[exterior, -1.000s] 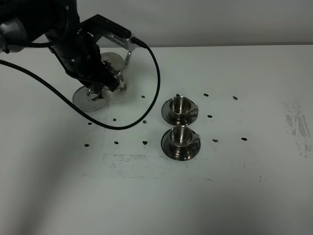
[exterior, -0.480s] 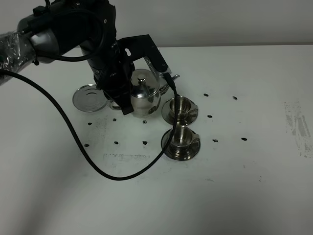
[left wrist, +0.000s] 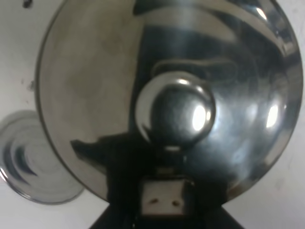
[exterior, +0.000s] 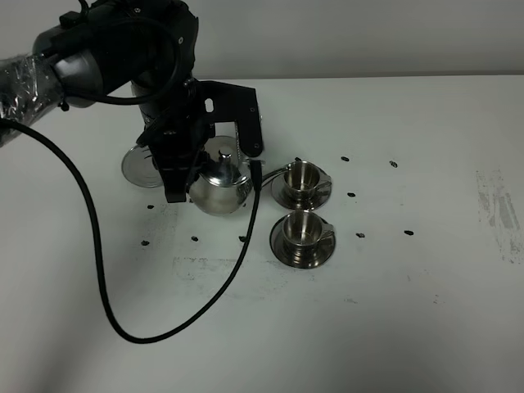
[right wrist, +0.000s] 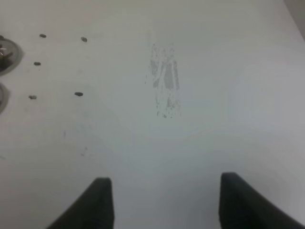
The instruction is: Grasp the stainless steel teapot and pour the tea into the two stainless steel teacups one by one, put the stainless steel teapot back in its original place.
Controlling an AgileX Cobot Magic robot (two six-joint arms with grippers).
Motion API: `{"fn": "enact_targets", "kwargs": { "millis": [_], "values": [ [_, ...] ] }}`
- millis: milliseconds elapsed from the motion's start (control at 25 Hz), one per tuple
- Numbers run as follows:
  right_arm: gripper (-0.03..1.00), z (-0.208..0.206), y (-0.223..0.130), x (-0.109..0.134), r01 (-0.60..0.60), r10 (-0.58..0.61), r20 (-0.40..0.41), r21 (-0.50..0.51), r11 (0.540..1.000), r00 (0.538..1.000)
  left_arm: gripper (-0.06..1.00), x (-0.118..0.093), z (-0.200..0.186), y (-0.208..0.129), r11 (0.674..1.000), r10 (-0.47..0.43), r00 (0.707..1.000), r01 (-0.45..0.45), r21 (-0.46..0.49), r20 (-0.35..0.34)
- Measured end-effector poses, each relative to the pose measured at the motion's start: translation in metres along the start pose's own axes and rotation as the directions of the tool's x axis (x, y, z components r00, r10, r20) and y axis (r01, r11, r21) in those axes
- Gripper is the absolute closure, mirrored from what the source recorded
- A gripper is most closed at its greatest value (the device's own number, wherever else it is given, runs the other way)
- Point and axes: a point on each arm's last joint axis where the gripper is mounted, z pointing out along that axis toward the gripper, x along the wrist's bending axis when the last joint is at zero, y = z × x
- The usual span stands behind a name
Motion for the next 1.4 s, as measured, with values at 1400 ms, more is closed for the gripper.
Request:
{"fn": "enact_targets", "kwargs": {
  "millis": [1400],
  "values": [
    [0.49,0.000,0.000,0.000,0.000,0.000,0.000,0.000,1.000,1.000,0.77,-0.008,0.023,0.040,0.894,0.398,0.913,-0.366,0.257,-0.083]
  ]
}}
